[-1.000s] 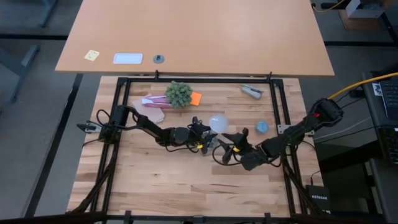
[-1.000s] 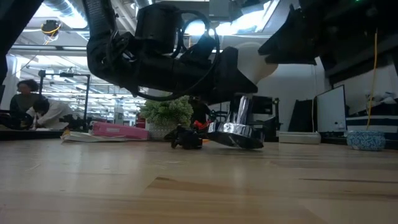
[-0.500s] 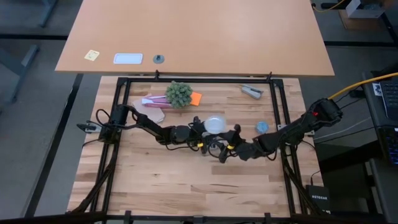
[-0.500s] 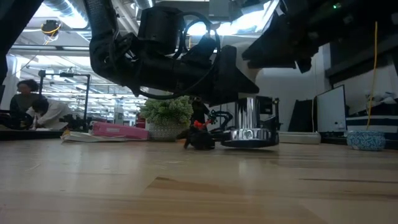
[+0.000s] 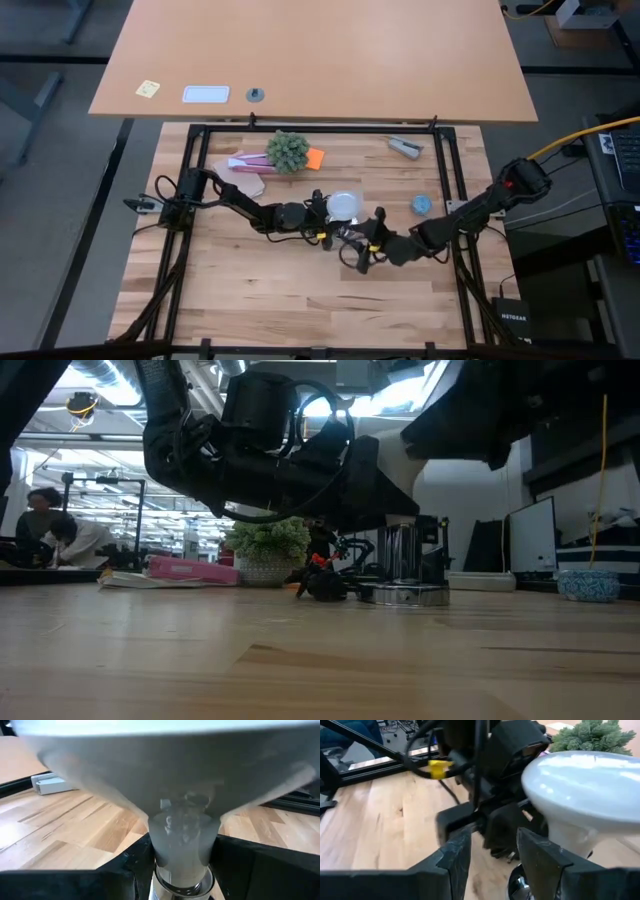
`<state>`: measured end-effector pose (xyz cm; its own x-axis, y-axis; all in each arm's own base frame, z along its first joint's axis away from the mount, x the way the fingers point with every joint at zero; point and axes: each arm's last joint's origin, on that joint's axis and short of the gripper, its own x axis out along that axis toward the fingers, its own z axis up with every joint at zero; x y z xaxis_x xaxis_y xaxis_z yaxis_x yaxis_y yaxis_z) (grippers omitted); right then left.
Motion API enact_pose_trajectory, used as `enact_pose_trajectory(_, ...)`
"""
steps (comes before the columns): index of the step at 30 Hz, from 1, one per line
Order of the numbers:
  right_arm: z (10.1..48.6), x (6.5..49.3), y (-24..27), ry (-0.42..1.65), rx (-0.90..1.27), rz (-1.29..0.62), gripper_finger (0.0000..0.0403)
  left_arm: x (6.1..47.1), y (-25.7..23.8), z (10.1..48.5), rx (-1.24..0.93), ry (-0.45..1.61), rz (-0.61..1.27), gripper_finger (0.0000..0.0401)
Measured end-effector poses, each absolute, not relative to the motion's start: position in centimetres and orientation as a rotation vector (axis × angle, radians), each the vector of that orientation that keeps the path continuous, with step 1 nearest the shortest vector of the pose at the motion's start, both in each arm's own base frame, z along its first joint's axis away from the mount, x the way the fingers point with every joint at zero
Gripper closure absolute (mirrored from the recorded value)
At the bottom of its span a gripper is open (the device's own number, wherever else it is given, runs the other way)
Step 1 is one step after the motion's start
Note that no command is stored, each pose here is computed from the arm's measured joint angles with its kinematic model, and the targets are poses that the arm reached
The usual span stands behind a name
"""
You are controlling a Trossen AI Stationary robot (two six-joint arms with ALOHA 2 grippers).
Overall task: Screw lightbulb
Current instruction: Remove the lightbulb from the lamp
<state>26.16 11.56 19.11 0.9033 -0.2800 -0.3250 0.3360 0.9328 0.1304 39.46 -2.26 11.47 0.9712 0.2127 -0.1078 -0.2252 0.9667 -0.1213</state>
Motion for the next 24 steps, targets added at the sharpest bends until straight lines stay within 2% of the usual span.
enact_pose_trajectory(12, 19.1, 24.6, 14.0, 0.272, 0.147, -0.353, 0.0237, 39.5, -2.2, 12.9, -0.134, -0.042, 0.224, 0.0248)
enact_pose_trajectory(18, 18.8, 24.4, 13.9, 0.295, 0.122, -0.365, 0.0237, 39.2, -2.1, 15.2, -0.114, -0.089, 0.239, 0.0248)
enact_pose_trajectory(24, 18.8, 24.4, 13.9, 0.296, 0.122, -0.364, 0.0237, 38.3, -2.1, 17.9, -0.120, 0.045, 0.250, 0.0248)
